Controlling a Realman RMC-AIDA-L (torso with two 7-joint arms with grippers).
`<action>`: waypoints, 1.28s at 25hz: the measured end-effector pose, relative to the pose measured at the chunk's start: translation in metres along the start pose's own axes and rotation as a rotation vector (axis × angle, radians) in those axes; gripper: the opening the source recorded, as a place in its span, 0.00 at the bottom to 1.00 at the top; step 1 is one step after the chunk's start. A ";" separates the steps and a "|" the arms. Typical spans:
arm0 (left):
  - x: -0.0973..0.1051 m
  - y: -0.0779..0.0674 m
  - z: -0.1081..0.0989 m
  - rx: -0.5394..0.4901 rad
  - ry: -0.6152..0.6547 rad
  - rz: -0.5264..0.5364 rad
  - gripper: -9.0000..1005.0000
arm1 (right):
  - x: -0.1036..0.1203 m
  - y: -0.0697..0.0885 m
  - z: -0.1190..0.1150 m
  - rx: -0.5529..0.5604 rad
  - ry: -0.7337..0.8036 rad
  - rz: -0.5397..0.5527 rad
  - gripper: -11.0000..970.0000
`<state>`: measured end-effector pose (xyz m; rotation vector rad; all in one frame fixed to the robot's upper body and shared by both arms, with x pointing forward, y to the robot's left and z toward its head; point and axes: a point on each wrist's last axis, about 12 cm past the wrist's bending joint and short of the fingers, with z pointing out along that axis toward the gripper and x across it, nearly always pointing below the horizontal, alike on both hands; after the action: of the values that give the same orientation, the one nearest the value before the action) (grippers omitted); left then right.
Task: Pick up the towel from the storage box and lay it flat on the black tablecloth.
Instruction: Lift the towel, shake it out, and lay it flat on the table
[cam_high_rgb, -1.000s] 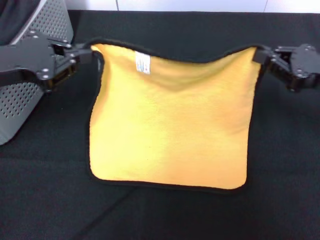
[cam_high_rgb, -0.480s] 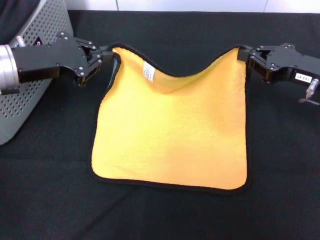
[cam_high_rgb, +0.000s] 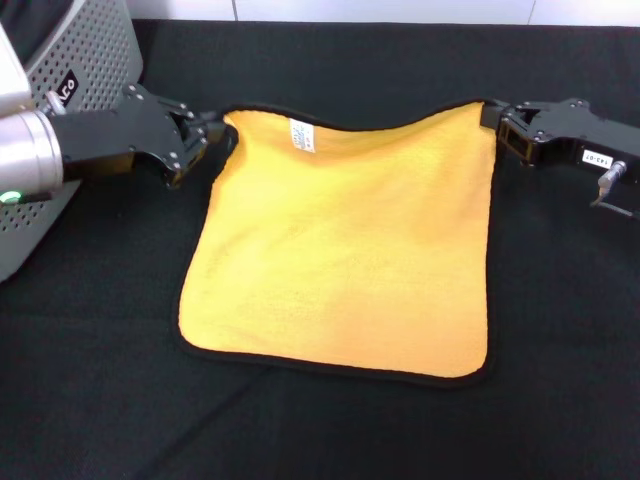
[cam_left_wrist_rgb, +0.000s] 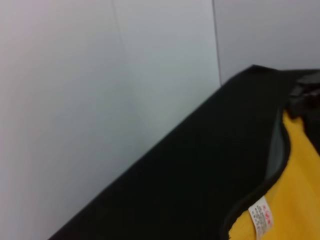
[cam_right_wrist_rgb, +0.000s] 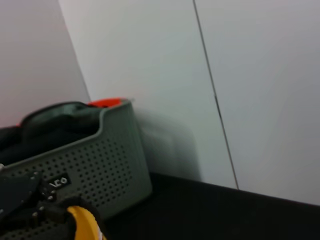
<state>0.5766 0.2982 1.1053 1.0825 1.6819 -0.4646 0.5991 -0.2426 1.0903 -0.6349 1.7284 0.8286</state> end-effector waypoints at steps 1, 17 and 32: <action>0.000 -0.001 0.002 0.003 0.006 0.007 0.04 | 0.002 -0.001 0.000 0.006 0.005 0.006 0.04; -0.003 -0.003 0.007 -0.014 0.016 0.020 0.04 | 0.001 0.001 0.007 -0.003 0.015 0.012 0.04; -0.048 0.000 0.022 -0.036 0.203 0.199 0.04 | -0.002 0.002 0.008 -0.017 0.011 0.032 0.04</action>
<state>0.5913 0.2605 1.1401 1.2906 1.7282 -0.2010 0.6030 -0.2351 1.0906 -0.6257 1.7467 0.8639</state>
